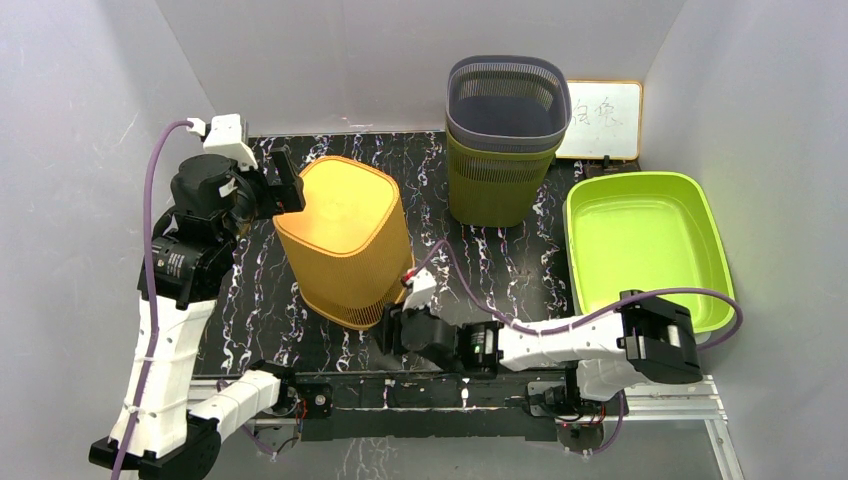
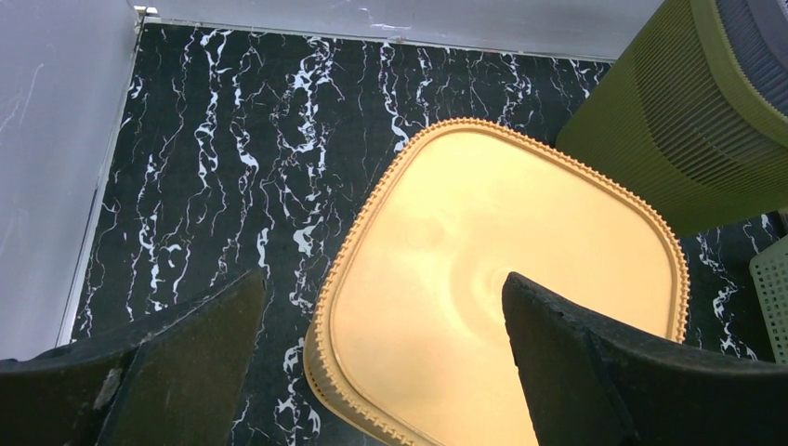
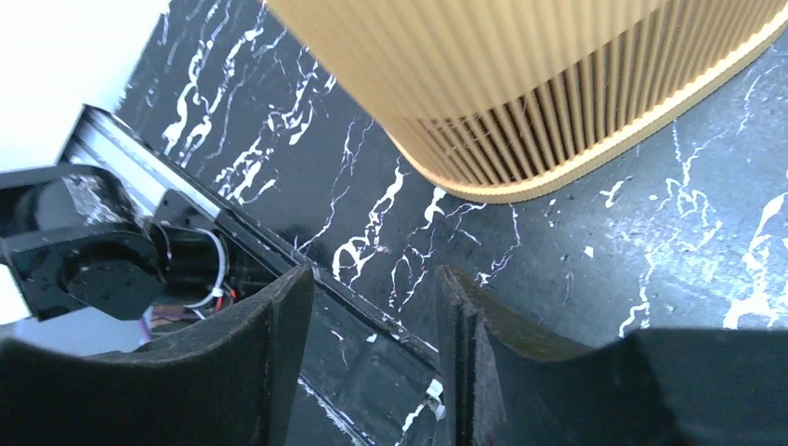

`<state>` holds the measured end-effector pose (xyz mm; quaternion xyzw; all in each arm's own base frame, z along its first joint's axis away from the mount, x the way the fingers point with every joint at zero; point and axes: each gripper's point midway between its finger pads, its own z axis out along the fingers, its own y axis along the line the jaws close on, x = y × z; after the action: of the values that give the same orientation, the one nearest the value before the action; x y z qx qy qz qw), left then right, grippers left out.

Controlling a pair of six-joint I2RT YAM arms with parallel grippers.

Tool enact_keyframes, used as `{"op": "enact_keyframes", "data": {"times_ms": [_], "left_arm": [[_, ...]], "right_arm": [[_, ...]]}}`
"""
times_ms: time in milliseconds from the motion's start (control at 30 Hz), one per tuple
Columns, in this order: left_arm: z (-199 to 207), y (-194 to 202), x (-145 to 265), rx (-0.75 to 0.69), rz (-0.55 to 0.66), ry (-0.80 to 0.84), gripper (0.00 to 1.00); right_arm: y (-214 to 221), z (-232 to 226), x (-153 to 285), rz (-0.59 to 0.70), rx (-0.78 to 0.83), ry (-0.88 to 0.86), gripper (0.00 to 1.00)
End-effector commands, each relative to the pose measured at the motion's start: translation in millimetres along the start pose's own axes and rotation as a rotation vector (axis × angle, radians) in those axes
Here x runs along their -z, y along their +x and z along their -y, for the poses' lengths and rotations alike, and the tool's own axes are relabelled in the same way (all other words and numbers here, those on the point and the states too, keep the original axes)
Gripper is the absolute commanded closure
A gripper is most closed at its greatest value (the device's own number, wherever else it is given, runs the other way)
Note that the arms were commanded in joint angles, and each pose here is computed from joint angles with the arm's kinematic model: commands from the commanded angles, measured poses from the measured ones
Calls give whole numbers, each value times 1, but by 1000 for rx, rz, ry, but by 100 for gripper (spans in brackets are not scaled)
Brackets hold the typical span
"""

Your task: Turn the large container upside down

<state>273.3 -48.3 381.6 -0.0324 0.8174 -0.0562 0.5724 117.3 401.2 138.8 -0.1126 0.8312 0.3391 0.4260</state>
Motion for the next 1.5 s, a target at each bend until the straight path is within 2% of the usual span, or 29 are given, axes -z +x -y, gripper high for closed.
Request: {"op": "enact_keyframes", "data": {"times_ms": [0, 167, 200, 233, 267, 300, 500, 633, 767, 1000, 1100, 1467], "left_arm": [[0, -3, 4, -2, 26, 4, 2], [-5, -3, 10, -12, 33, -11, 2], [-5, -4, 12, -11, 36, -11, 2], [-5, -4, 13, -11, 41, -9, 2], [-5, -4, 15, -11, 42, -6, 2], [-5, -4, 16, -11, 45, -4, 2], [-7, -2, 22, -7, 63, 1, 2], [-6, 1, 26, -1, 72, 13, 2], [-6, 3, 28, -2, 67, 17, 2], [-1, 9, 31, 7, 75, 55, 2], [2, 13, 29, 10, 69, 73, 2], [9, 34, 5, -6, 24, 103, 2]], "right_arm": [[-1, -16, -8, 85, 42, 94, 50], [-1, -36, -31, 119, 90, 141, 45], [-5, -38, -34, 139, 90, 159, 42], [-9, -39, -35, 158, 82, 172, 32], [-13, -40, -36, 181, 56, 181, 10], [-20, -40, -36, 212, 37, 188, 3], [-42, -35, -56, 345, 4, 238, 2], [-60, -12, -96, 337, -16, 328, 2], [-97, 22, -130, 390, -84, 387, 2], [-168, 66, -182, 489, -89, 453, 2], [-197, 79, -208, 523, -91, 431, 2], [-264, 145, -292, 635, -26, 370, 2]]}}
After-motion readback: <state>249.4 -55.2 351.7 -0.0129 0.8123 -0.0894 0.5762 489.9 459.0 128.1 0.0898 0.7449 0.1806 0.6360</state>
